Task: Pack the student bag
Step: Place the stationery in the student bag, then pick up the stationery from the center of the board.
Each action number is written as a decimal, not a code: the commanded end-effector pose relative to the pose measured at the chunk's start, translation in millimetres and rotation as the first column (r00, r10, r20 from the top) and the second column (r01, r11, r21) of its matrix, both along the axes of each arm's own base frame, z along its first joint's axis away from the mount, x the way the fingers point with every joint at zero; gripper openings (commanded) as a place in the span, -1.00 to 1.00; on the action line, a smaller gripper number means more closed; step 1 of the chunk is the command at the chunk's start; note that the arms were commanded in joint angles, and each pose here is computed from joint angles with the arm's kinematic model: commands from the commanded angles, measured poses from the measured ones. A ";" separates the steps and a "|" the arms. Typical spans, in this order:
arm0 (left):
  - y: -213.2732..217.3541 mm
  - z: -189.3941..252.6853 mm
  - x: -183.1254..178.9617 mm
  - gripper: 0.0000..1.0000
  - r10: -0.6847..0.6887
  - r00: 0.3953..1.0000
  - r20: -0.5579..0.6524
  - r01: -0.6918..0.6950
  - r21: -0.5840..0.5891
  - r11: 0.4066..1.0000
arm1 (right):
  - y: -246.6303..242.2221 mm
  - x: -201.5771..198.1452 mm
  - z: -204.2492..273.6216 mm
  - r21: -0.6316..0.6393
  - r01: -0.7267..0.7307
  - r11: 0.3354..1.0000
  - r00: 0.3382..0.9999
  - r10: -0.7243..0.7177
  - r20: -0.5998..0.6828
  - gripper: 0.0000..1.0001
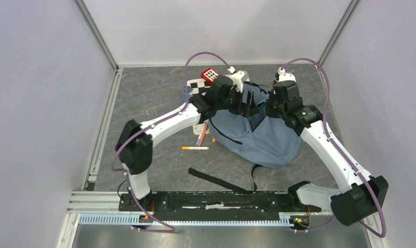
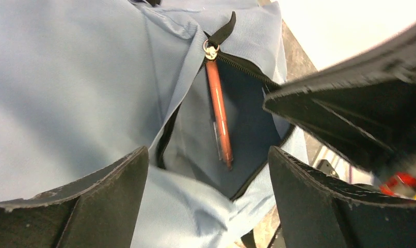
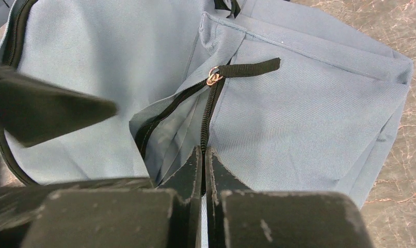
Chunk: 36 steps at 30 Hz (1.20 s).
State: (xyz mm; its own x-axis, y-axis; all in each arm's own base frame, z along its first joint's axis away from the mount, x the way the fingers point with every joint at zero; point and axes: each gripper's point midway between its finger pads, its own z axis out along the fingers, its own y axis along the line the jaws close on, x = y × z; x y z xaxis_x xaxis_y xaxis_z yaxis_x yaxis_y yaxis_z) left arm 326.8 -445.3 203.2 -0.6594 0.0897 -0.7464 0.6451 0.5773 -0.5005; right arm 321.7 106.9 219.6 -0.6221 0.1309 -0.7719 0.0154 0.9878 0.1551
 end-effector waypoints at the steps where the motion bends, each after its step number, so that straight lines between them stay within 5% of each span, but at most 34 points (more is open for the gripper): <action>1: 37.2 65.6 10.5 0.82 0.113 0.956 0.271 -0.099 -0.062 0.993 | 6.6 11.0 39.7 0.062 -0.005 0.998 0.991 -0.004 0.137 -1.00; 5: 72.0 67.1 -14.7 0.88 0.071 0.931 0.358 -0.072 -0.011 0.997 | 8.5 10.6 38.3 0.066 -0.015 0.998 0.991 0.006 0.133 -1.00; 10: 130.6 9.6 -50.3 0.91 -0.063 0.935 0.349 -0.022 0.235 0.972 | 11.4 10.0 37.1 0.075 -0.031 0.997 0.990 0.021 0.138 -1.00; 20: 242.2 -81.1 -80.6 0.90 -0.089 0.973 0.211 -0.052 0.579 0.813 | 14.1 4.0 28.4 0.092 -0.051 0.994 0.990 0.039 0.134 -1.00; 25: 265.2 -114.1 -81.8 0.89 -0.133 0.980 0.146 0.001 0.668 0.744 | 13.5 1.9 29.1 0.095 -0.053 0.994 0.990 0.039 0.139 -1.00; 36: 250.3 -153.4 -72.0 0.72 -0.217 0.975 0.037 0.135 0.681 0.720 | 10.7 2.1 33.4 0.087 -0.045 0.995 0.988 0.031 0.153 -1.00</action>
State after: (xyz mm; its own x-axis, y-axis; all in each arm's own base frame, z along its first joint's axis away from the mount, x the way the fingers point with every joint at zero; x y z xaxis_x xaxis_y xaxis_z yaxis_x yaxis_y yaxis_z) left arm 239.0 -180.5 48.2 -0.5704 0.6705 -0.4744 0.7495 0.6612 0.0334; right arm 317.3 110.1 221.0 -0.5920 0.1451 -0.7928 -0.0126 0.9819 0.1891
